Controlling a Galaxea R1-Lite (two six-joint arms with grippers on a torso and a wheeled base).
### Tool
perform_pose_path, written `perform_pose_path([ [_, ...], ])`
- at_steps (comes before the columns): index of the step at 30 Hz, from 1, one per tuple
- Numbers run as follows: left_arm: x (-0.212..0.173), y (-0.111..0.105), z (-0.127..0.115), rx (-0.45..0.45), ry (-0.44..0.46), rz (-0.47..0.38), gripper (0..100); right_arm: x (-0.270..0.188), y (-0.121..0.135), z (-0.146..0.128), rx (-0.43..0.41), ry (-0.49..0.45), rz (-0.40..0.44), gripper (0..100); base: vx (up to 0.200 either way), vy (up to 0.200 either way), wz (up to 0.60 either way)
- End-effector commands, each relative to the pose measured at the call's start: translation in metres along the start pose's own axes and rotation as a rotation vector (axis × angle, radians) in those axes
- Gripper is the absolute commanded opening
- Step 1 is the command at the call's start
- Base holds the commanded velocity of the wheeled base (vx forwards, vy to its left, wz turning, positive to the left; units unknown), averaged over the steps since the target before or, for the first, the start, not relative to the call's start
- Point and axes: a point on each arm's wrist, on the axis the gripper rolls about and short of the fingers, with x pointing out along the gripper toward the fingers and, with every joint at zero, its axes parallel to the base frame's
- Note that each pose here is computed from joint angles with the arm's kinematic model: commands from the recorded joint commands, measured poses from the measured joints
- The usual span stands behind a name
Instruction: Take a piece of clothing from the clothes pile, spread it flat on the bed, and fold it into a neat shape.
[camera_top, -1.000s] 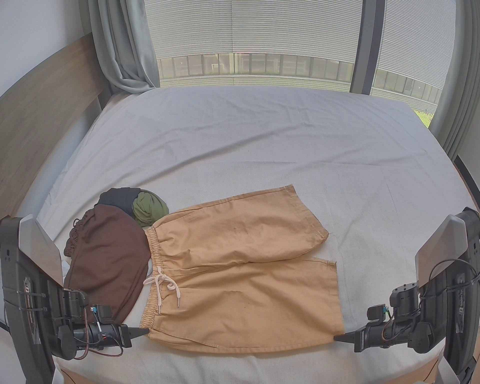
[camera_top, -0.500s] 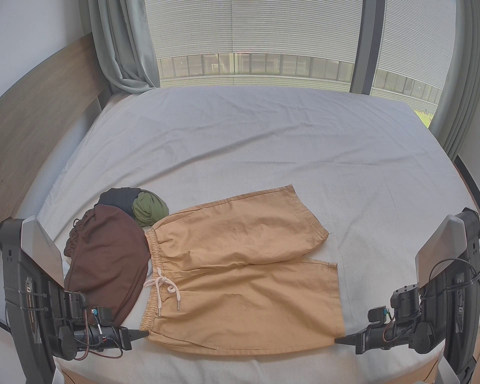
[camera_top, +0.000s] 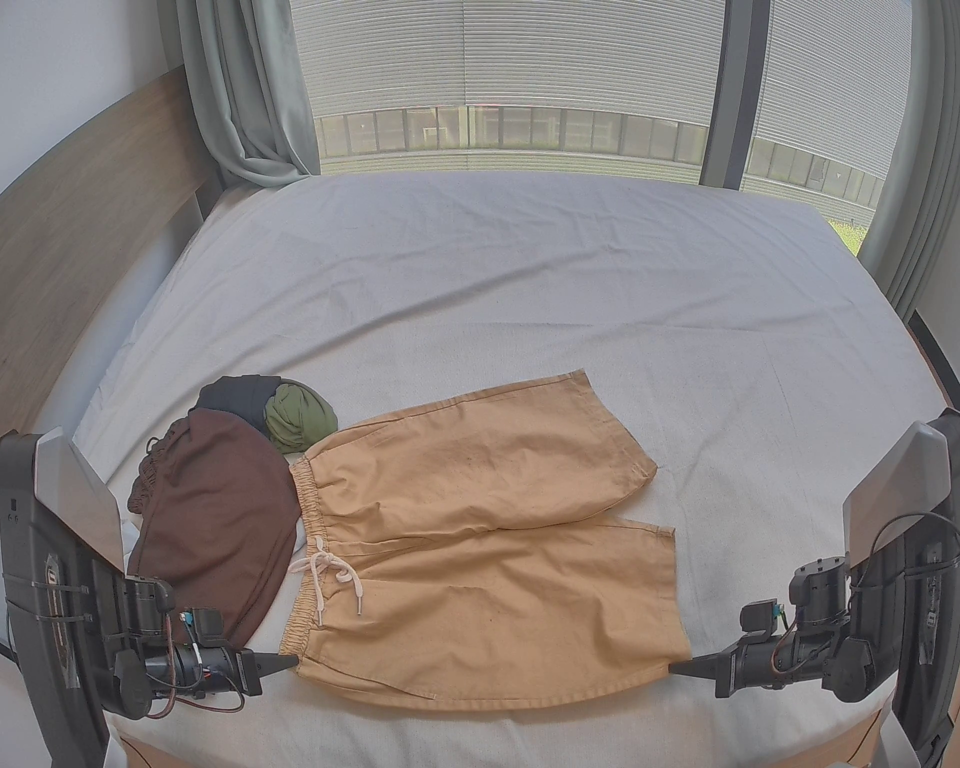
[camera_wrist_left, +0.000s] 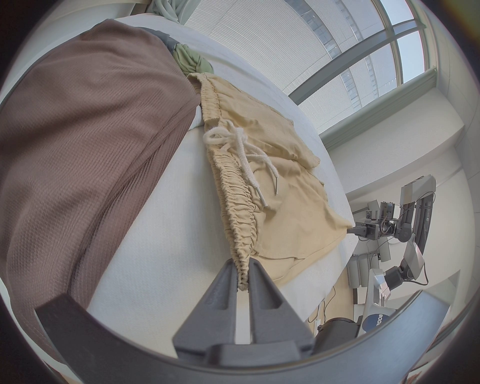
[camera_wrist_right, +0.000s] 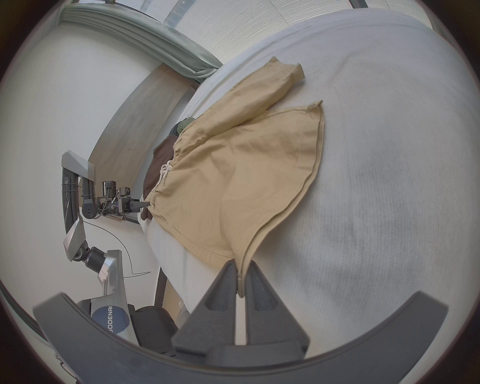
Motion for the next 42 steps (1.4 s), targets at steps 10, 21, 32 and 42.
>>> perform_pose_path([
  [10,0.002,0.000,0.017,0.052,-0.071,-0.014,0,-0.005,0.006,0.020,-0.026,-0.092,0.021,0,0.000,0.000,0.00],
  [21,-0.004,-0.022,0.052,-0.092,-0.191,-0.088,0,-0.005,0.007,0.039,-0.012,-0.172,0.036,0,0.000,0.000,0.00],
  [32,-0.004,-0.027,0.055,-0.104,-0.200,-0.101,0,-0.010,0.008,0.053,0.006,-0.234,0.045,0,0.000,0.000,0.00],
  [42,-0.002,-0.026,0.061,-0.141,-0.216,-0.112,0,-0.014,0.014,0.071,0.018,-0.307,0.069,0,0.000,0.000,0.00],
])
